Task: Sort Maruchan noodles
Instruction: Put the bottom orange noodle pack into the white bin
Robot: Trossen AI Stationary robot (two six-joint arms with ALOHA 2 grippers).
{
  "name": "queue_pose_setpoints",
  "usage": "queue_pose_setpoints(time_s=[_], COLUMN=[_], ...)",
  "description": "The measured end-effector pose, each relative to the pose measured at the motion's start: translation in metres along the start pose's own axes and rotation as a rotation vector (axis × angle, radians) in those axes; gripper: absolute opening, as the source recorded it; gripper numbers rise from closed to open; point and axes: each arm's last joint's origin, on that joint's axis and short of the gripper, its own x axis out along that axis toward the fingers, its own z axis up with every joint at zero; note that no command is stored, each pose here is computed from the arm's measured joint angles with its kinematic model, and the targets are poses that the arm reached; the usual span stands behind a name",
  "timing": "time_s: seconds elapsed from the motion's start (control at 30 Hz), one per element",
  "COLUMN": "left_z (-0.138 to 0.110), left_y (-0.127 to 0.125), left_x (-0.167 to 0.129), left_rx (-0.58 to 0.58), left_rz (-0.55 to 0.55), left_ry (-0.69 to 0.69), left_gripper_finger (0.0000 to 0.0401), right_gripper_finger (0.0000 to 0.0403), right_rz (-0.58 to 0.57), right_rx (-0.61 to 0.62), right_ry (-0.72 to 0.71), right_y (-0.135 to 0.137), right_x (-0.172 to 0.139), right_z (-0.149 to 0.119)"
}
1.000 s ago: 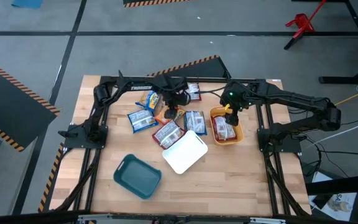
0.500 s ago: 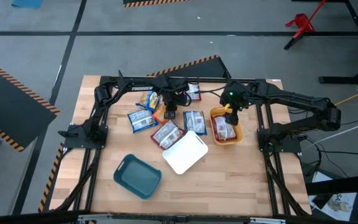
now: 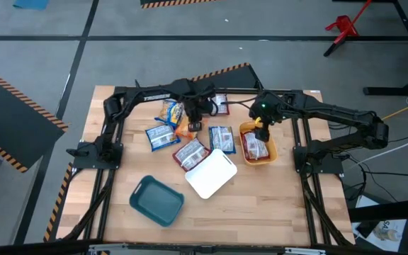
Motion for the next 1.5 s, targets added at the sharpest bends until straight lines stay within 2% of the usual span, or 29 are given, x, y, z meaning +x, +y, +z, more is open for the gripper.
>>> queue_pose_setpoints(time_s=[0.33,0.47,0.6,0.77,1.0,1.13,1.27,1.33,1.4,1.5], left_z=[-0.008,-0.013,-0.011,-0.006,0.004,0.013,0.020,0.020,0.028,0.033], left_y=[-0.035,-0.059,-0.087,-0.123,-0.167,-0.186,-0.198,-0.199,-0.201,-0.206], left_x=[-0.079,-0.106,-0.118,-0.116,-0.103,-0.088,-0.068,-0.058,-0.052,-0.030], left_rx=[-0.075,-0.061,-0.016,0.062,0.264,0.344,0.344,0.318,0.299,0.292], left_rz=[0.013,0.004,-0.022,-0.080,-0.136,-0.156,-0.178,-0.180,-0.174,-0.171], left_ry=[-0.186,-0.270,-0.332,-0.350,-0.392,-0.415,-0.391,-0.356,-0.397,-0.354], left_gripper_finger=[0.0000,0.0000,0.0000,0.0000,0.0000,0.0000,0.0000,0.0000,0.0000,0.0000], right_gripper_finger=[0.0328,0.0328,0.0328,0.0328,0.0328,0.0328,0.0328,0.0328,0.0328,0.0328], right_rz=[-0.007,-0.008,-0.010,-0.009,-0.010,-0.008,-0.004,0.001,0.007,0.007], right_rx=[-0.003,-0.004,-0.003,0.000,0.000,0.052,0.079,0.073,0.061,0.049], right_ry=[-0.043,-0.048,-0.060,-0.060,-0.063,-0.062,-0.053,-0.052,-0.040,-0.033], right_y=[-0.001,-0.001,-0.001,-0.001,-0.001,-0.001,-0.001,0.000,0.000,0.000], right_x=[0.000,0.000,0.000,0.000,0.000,0.000,0.000,0.000,0.000,0.000], right_z=[0.004,0.005,0.006,0.006,0.006,0.006,0.005,0.005,0.004,0.003])
